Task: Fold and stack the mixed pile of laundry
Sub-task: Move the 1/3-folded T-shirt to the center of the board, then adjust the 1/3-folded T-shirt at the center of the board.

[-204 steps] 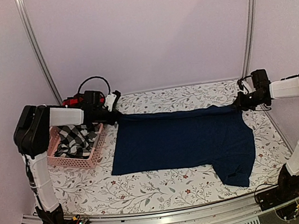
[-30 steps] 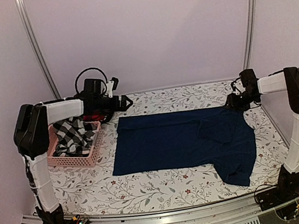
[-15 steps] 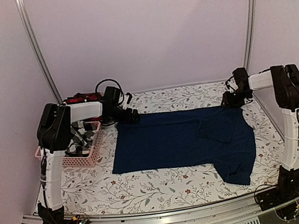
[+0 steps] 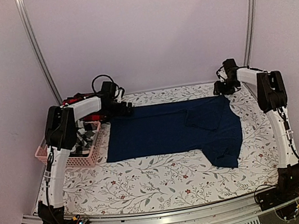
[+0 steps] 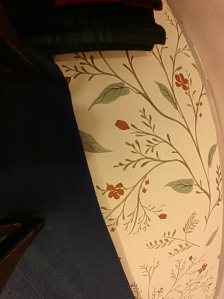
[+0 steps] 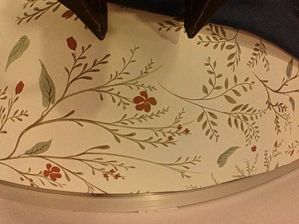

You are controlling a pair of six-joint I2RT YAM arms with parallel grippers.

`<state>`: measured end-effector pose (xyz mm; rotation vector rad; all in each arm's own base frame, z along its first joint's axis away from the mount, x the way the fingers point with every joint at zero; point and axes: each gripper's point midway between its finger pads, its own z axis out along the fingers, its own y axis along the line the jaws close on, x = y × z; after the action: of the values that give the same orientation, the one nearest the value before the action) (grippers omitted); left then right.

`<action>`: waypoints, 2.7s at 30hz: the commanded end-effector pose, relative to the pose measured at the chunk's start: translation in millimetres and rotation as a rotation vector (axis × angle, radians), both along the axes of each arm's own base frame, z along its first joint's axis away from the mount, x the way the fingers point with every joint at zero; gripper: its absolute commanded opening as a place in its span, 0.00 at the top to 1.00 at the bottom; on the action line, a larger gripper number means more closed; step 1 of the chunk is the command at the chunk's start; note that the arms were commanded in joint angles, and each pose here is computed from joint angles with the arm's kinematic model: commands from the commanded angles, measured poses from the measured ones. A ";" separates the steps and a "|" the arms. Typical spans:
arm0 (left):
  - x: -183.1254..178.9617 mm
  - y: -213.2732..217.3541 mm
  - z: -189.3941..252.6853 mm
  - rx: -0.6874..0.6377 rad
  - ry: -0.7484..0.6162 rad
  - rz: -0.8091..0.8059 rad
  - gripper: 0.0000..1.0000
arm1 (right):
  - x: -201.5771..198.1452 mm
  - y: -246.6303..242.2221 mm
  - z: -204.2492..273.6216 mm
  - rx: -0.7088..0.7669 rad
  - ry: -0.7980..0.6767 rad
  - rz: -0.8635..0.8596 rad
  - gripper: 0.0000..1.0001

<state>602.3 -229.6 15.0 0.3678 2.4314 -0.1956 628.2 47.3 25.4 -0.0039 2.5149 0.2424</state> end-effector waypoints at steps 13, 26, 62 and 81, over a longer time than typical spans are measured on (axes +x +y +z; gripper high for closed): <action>-140.7 -120.8 160.2 -0.254 -0.250 -0.462 0.00 | -172.1 60.5 140.0 0.296 -0.113 0.155 0.29; -323.4 -283.7 79.9 -0.256 -0.121 -0.997 0.32 | -302.8 75.3 76.1 0.366 0.088 0.144 0.54; -281.5 -189.7 110.9 -0.256 -0.235 -0.700 0.29 | -395.5 196.4 52.0 0.379 0.334 0.489 0.91; -278.9 -126.7 97.1 -0.291 -0.154 -0.495 0.25 | -448.9 175.7 53.3 0.298 0.371 0.370 0.50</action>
<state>311.5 -373.4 93.4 0.9756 2.0718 -0.6901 172.1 250.5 75.3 -0.5792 2.7995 0.9745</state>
